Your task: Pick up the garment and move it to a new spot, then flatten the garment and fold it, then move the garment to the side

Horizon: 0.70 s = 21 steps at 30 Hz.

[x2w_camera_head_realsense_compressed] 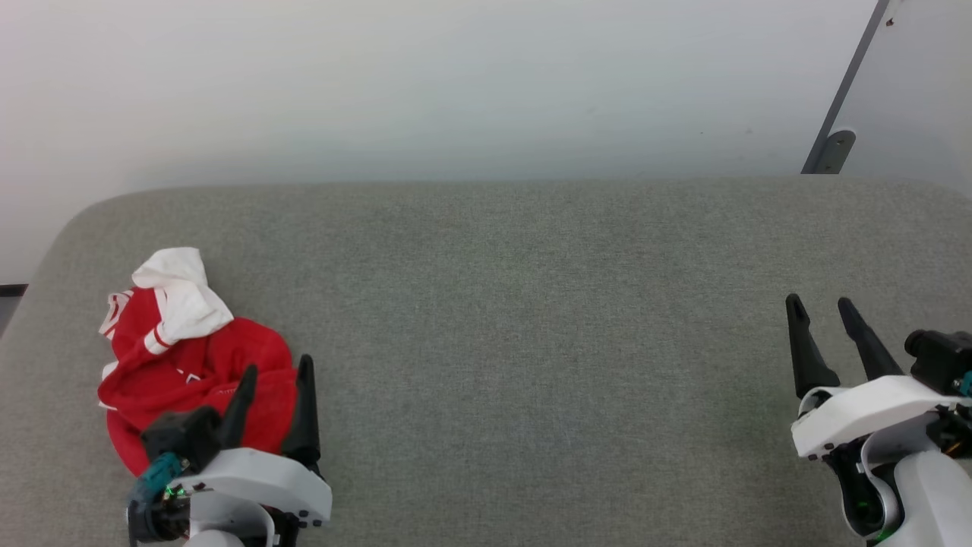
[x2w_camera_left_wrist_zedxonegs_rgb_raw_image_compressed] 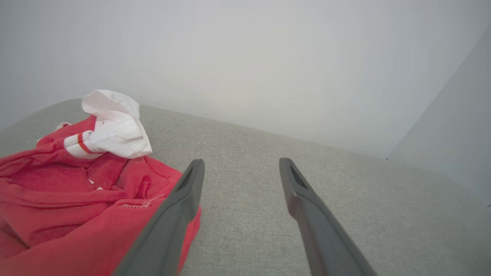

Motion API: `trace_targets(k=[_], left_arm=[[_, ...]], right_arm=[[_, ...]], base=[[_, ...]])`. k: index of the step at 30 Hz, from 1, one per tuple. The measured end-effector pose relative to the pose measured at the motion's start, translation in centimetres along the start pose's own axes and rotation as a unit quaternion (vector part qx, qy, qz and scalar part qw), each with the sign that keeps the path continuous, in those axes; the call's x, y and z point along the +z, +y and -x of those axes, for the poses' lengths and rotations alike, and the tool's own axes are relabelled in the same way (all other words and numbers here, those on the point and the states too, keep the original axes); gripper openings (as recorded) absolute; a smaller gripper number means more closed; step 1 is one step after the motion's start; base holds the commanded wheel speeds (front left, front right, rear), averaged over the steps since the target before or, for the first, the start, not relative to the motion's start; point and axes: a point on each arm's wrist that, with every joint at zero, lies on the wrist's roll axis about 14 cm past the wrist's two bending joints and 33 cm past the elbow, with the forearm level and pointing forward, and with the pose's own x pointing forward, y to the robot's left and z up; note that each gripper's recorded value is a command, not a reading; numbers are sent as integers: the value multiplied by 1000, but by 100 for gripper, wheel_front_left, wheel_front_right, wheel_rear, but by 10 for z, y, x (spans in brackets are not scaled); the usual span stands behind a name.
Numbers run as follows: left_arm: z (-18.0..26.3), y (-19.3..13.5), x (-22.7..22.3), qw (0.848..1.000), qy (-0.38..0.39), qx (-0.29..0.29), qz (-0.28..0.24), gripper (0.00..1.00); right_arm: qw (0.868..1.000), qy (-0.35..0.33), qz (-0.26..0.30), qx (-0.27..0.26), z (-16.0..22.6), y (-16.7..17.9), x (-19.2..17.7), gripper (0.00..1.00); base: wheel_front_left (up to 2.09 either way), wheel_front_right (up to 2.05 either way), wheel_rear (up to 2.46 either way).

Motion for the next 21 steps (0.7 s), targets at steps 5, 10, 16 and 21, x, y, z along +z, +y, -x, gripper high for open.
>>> trace_targets(k=[5, 10, 16, 21], left_arm=[[-2, -2, 2, 1000, -6, -5, -22, 100], [-4, -4, 2, 999, -10, -9, -40, 100], [-5, -6, 3, 998, -15, -16, -58, 100], [-5, -7, 5, 998, -22, -20, -57, 100]], right_arm=[[1000, -7, 23, 6, -3, 1, 5, 100], [999, -7, 40, 10, -4, 2, 4, 100], [998, -15, 58, 13, -6, 1, 10, 100], [997, -22, 67, 13, -6, 0, 13, 100]], base=[[0, 0, 0], [0, 0, 0], [0, 0, 0], [0, 0, 0]])
